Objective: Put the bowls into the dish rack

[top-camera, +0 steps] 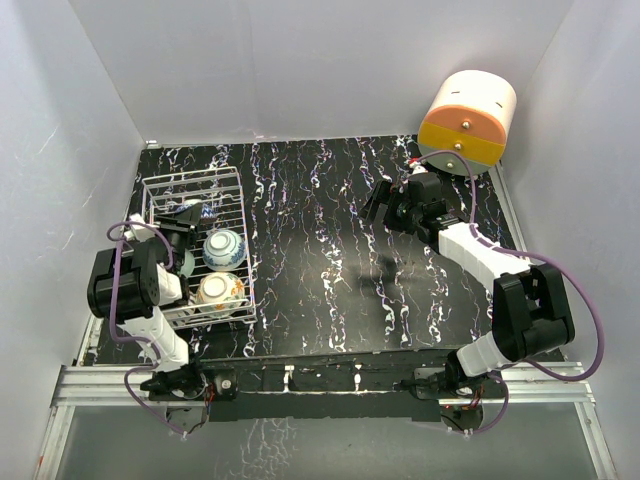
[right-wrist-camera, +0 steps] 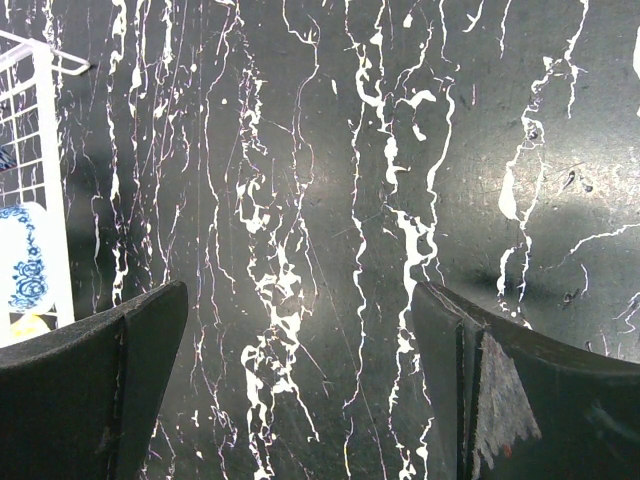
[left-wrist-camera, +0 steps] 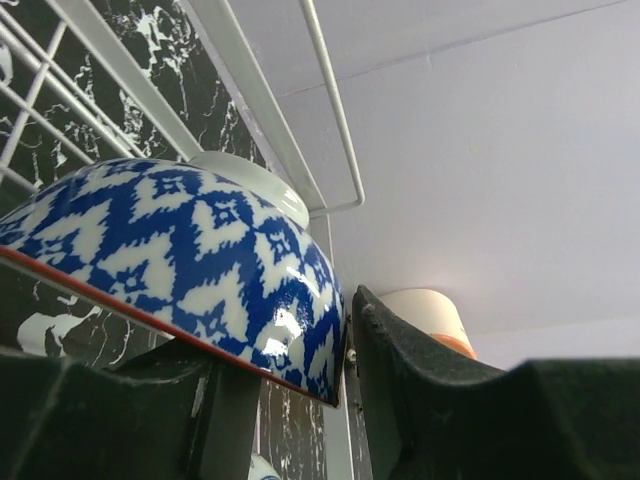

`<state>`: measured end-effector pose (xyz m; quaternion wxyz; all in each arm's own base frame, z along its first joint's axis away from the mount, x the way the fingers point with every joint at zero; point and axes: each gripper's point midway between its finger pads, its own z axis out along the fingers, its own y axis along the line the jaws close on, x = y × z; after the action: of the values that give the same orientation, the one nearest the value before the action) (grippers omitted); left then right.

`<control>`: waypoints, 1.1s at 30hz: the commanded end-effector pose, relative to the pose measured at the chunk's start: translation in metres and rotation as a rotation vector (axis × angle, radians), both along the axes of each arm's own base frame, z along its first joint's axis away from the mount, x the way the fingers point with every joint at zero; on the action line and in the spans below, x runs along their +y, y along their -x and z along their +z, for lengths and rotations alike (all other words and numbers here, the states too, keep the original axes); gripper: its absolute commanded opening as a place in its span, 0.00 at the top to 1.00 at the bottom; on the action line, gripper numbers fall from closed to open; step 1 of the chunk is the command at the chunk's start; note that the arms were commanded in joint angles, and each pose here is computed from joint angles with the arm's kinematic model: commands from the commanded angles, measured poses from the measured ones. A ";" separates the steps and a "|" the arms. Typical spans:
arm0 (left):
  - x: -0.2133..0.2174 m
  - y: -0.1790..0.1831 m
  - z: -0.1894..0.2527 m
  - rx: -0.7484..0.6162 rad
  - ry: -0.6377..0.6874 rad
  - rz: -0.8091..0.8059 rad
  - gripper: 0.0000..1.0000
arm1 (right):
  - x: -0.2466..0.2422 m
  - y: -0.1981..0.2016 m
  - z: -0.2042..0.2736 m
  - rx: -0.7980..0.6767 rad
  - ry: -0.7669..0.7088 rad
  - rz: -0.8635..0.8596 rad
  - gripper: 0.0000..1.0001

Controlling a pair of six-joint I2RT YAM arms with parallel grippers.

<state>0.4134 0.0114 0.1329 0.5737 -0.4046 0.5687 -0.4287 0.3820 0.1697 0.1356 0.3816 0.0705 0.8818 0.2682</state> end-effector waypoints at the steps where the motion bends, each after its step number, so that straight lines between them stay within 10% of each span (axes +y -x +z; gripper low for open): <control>1: 0.010 0.005 0.006 0.029 -0.011 0.042 0.62 | 0.002 -0.012 0.012 -0.065 -0.018 0.001 0.01; 13: 0.004 0.017 0.027 0.256 -0.096 -0.006 0.41 | 0.004 -0.010 0.016 -0.075 -0.039 0.003 0.02; 33: -0.007 0.056 0.056 0.383 -0.209 -0.073 0.38 | 0.003 0.002 0.020 -0.089 -0.057 0.012 0.02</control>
<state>0.3600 0.0069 0.1540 0.4657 -0.4276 0.7125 -0.3043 0.3731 0.1715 0.1302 0.3801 0.0696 0.8781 0.2821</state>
